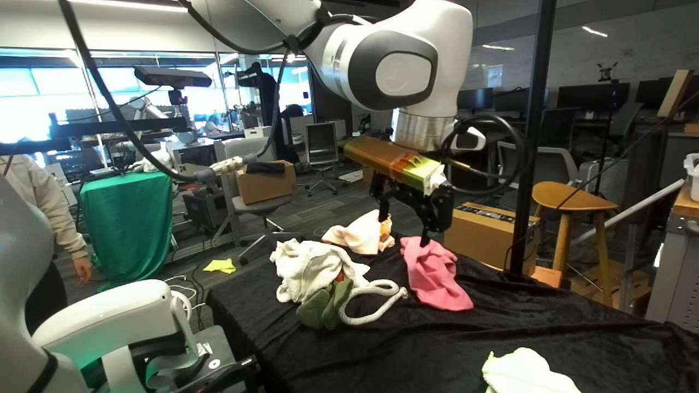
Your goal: Group up all the objects on the table
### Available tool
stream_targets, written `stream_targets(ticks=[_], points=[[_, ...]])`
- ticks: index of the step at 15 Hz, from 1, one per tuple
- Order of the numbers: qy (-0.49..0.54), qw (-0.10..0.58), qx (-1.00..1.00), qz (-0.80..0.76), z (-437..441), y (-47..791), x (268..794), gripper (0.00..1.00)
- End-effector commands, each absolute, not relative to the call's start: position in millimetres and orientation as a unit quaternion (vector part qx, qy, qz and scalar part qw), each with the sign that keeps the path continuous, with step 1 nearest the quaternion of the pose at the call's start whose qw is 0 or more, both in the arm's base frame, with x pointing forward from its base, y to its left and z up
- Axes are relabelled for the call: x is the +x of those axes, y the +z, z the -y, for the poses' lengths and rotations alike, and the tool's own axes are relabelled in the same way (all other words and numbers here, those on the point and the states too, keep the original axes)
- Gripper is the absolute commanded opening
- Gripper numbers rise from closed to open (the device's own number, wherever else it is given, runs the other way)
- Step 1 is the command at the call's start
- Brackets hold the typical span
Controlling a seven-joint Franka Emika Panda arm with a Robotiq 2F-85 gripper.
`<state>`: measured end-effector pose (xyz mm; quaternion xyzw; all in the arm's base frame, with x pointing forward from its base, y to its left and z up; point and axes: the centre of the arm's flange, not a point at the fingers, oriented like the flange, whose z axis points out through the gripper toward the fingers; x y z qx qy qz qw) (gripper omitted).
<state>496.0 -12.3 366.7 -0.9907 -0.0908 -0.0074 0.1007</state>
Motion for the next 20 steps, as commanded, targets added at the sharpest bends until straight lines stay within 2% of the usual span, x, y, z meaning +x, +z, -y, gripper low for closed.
stream_targets(ticks=[1, 14, 20], points=[[-0.028, 0.072, -0.997, 0.008, 51.1, 342.0, 499.1, 1.0], [-0.02, 0.048, -0.978, -0.2, 145.7, 232.2, 506.1, 1.0], [-0.003, 0.044, -0.966, -0.253, 162.9, 197.8, 503.3, 1.0]])
